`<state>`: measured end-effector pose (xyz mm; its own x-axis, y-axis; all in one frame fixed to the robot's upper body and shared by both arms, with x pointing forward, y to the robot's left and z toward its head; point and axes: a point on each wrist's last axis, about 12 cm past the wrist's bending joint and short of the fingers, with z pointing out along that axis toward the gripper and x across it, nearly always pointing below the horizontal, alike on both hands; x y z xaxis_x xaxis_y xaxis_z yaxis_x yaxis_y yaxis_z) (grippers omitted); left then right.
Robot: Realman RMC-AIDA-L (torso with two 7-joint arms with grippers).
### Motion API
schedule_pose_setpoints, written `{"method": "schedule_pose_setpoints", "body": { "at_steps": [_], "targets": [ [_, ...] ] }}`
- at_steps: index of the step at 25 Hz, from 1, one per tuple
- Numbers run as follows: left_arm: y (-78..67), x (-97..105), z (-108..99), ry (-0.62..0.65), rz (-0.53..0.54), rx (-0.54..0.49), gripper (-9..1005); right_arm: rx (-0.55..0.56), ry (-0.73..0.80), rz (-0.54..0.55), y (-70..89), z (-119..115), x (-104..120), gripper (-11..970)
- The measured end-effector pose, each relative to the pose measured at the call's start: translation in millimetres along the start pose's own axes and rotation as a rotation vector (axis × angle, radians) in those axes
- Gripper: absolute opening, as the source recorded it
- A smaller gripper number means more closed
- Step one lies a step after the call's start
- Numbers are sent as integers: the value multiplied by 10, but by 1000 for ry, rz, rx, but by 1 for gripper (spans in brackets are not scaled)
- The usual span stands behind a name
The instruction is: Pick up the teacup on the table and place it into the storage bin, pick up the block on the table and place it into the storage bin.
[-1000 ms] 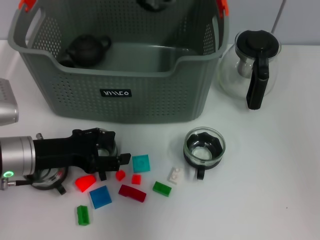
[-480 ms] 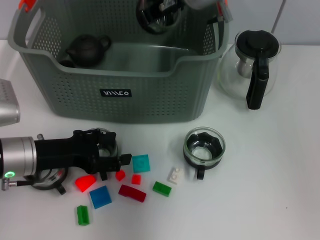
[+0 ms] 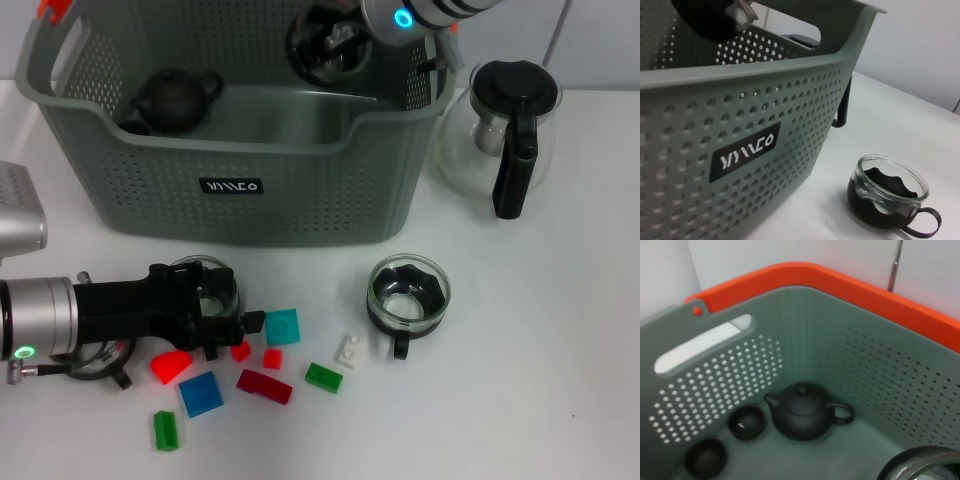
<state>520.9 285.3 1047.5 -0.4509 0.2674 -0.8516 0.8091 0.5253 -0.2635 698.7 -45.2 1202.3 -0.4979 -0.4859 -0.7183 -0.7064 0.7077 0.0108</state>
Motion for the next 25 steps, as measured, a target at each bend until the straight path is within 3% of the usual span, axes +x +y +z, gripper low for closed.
{"method": "schedule_pose_setpoints", "body": {
  "at_steps": [25],
  "targets": [
    [8,-33,43,-1,7,-4,838,42,41,-109,6,88,139,53]
  ]
}}
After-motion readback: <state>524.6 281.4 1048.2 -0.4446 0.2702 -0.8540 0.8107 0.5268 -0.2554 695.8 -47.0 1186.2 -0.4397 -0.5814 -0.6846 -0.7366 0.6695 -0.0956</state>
